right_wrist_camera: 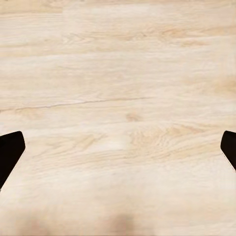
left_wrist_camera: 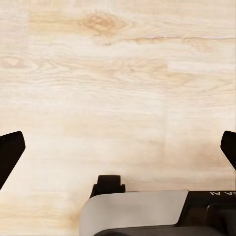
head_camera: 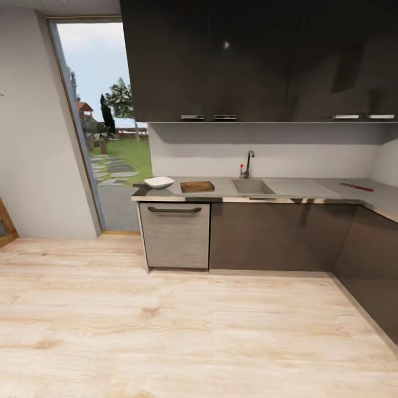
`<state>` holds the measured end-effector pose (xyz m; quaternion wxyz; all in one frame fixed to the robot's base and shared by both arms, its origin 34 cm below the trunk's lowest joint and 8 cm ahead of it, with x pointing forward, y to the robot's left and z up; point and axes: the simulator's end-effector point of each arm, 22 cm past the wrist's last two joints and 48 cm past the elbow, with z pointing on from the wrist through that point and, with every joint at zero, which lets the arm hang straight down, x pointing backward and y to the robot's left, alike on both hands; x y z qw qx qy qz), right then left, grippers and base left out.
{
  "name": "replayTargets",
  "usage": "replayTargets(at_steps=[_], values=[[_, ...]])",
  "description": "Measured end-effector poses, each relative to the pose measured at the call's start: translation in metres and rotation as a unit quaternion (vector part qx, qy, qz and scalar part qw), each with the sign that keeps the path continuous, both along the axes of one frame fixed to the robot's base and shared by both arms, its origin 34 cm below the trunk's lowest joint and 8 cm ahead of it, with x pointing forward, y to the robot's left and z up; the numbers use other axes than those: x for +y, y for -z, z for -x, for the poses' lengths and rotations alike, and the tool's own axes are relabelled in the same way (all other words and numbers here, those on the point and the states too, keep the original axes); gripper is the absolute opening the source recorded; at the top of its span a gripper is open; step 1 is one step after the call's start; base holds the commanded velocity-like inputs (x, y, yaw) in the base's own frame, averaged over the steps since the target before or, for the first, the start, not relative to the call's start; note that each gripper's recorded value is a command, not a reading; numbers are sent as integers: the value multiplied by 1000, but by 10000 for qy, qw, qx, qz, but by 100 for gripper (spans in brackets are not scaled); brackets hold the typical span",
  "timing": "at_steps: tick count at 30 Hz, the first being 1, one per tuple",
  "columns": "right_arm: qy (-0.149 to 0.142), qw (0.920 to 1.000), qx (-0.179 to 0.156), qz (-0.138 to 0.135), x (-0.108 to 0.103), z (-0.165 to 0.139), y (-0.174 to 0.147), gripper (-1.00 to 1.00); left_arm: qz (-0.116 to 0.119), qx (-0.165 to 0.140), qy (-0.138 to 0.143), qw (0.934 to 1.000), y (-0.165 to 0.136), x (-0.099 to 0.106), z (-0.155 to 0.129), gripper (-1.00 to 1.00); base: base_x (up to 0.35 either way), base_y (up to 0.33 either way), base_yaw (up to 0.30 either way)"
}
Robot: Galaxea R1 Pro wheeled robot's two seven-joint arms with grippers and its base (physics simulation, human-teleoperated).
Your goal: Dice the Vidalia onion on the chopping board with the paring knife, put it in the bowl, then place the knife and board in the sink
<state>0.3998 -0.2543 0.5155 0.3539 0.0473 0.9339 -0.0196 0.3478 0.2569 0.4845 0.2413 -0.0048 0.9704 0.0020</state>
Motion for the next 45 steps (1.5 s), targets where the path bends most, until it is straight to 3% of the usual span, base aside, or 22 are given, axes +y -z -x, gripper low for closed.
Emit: replayTargets(at_steps=[10,26,45], values=[[8,10000,-11,8,-1,-1,0,100,-1,6,1,10000,0,0,0,100,269,-183,192],[1,10000,-14,13,-2,-1,-1,100,1,5,11,10000,0,-1,0,100,262,-189,-88],[-38,9997,-221,54,-5,-8,-7,100,-10,7,9,10000,0,1,0,100,18,-13,-2]])
